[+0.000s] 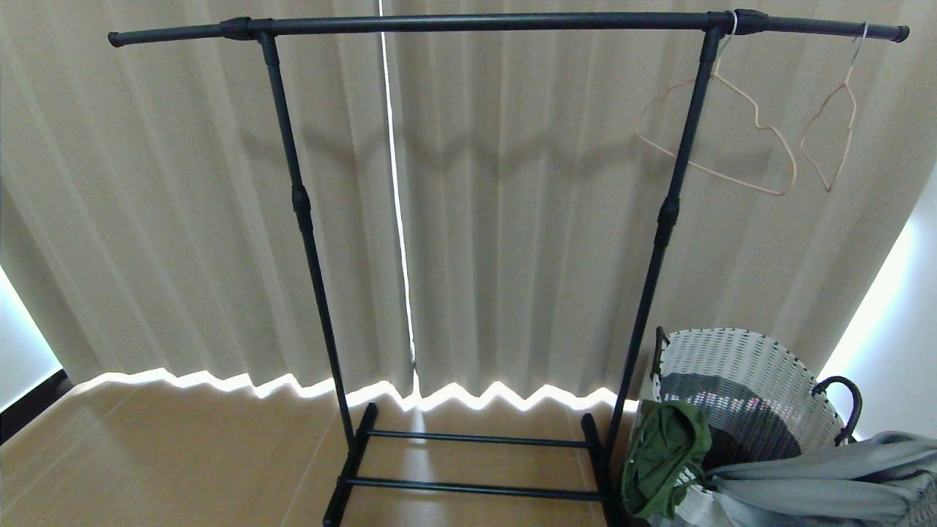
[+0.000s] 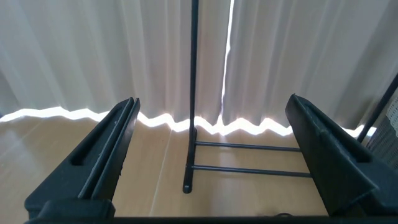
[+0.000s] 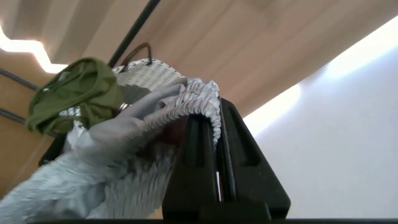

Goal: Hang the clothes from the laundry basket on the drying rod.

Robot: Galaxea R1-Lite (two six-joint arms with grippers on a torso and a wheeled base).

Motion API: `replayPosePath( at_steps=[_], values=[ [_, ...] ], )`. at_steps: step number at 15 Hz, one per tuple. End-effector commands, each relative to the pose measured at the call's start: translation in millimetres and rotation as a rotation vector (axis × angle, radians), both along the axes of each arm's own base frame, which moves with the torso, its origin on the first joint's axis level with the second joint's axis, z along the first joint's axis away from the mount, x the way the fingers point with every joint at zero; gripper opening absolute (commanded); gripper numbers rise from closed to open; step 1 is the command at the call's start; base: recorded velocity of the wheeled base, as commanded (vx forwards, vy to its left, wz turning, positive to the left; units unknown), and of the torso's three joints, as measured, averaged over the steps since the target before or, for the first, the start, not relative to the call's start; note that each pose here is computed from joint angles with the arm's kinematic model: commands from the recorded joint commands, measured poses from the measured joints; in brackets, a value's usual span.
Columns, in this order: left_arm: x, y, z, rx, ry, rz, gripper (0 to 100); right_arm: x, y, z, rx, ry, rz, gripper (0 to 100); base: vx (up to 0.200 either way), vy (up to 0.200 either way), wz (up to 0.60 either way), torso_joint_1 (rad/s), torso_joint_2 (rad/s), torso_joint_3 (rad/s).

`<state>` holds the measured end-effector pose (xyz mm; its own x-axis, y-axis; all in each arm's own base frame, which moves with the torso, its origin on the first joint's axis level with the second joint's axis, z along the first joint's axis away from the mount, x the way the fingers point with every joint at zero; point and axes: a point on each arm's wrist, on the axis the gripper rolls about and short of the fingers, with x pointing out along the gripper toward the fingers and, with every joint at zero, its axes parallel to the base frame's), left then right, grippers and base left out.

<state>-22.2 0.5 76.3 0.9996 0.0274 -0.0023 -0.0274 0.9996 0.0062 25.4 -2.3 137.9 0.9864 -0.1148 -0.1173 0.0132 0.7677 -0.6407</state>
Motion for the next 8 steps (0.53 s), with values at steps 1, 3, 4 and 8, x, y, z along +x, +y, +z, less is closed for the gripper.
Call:
replayPosePath(
  at_steps=[1, 3, 4, 8],
  values=[
    [0, 0, 0, 0.0, 0.001, 0.0, 100, 1, 0, -1, -0.001, 0.007, 0.0, 0, 0.0, 0.0, 0.0, 0.0, 0.0, 0.0],
    [0, 0, 0, 0.0, 0.001, 0.0, 100, 1, 0, -3, -0.001, 0.018, -0.007, 0, 0.0, 0.0, -0.3, -0.001, 0.0, 0.004],
    [0, 0, 0, 0.0, 0.001, 0.0, 100, 1, 0, -4, -0.001, 0.021, -0.005, 0, 0.0, 0.0, -0.6, 0.002, 0.0, -0.002],
    [0, 0, 0, 0.005, 0.001, 0.003, 100, 2, 0, -17, -0.008, 0.087, -0.005, 0, 0.0, 0.0, -0.15, -0.001, 0.0, -0.001]
  ],
)
